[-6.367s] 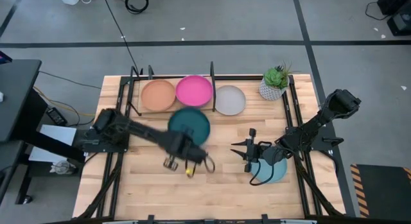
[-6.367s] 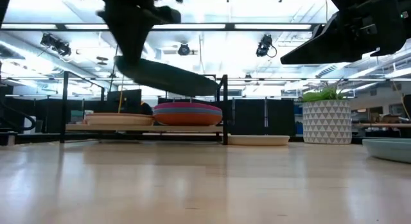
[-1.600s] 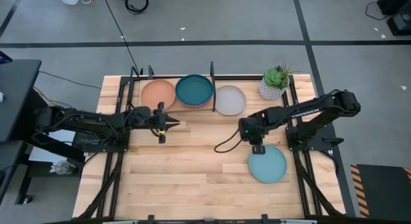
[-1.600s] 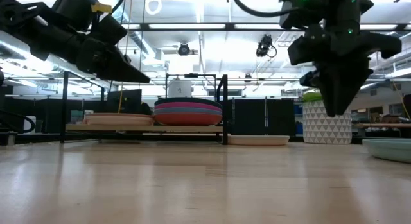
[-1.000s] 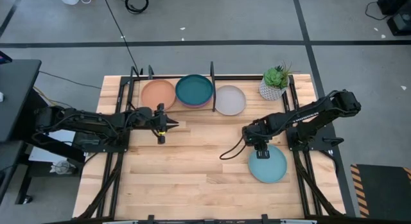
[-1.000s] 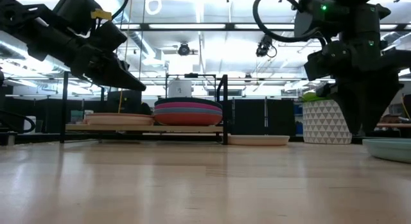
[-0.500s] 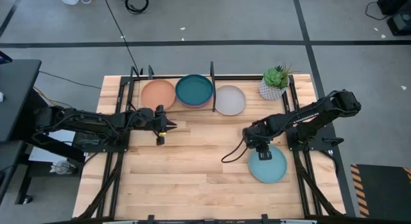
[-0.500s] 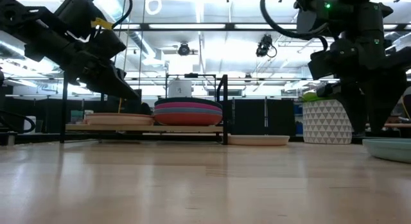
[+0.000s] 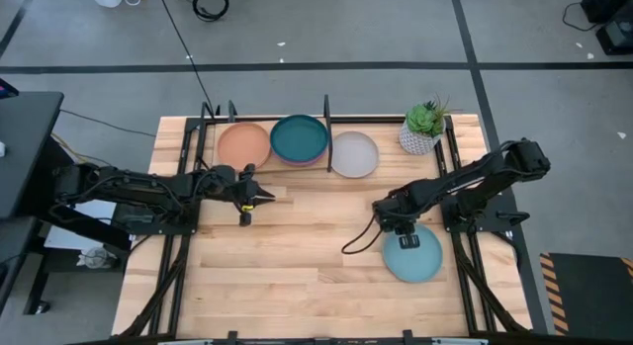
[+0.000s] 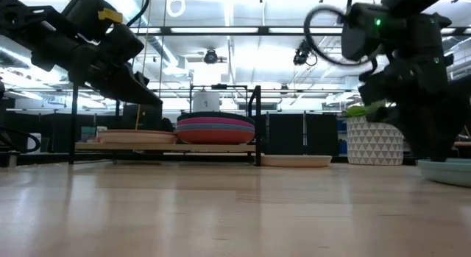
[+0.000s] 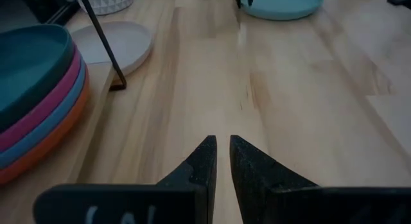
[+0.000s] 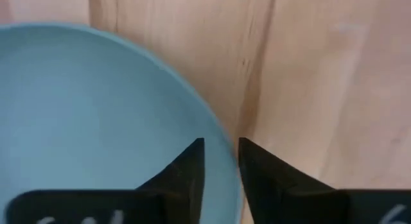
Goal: Place and stack plates onto a shelf
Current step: Stack the light blue plate on top of the brown plate
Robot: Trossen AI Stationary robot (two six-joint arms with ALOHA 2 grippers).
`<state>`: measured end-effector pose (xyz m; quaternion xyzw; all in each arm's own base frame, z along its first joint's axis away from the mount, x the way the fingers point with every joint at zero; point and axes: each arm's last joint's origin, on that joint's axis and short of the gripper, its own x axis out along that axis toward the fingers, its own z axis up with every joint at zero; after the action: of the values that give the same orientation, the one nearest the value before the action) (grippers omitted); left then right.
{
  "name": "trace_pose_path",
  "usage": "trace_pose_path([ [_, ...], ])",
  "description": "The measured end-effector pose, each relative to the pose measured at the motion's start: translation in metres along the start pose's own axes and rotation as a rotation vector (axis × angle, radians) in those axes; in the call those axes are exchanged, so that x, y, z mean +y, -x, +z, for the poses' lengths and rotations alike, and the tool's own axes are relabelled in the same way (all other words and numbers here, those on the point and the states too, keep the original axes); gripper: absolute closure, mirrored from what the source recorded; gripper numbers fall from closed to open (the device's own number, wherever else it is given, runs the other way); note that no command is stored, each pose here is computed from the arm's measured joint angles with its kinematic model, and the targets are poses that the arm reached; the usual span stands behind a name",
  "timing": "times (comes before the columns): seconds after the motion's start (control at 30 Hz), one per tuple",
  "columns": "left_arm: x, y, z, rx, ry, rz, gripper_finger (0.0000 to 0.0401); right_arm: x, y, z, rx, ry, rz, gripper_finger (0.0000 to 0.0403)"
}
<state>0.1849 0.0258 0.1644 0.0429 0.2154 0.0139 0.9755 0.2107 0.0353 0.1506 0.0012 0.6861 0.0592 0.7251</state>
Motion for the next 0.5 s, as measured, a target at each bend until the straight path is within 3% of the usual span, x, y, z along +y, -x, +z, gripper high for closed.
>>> trace_pose_path([
  [0.27,0.0,0.0,0.003,-0.036,-0.004,0.003,0.0351,-0.001,-0.015,0.011,0.112,-0.016,0.039,0.0386],
  [0.37,-0.001,0.0,0.007,-0.057,-0.033,-0.008,0.0351,-0.005,-0.005,0.025,0.074,-0.056,0.031,0.0388],
  [0.5,-0.012,-0.001,0.018,-0.096,-0.176,-0.056,0.0351,-0.019,0.017,0.042,-0.03,-0.135,0.023,0.0386],
])
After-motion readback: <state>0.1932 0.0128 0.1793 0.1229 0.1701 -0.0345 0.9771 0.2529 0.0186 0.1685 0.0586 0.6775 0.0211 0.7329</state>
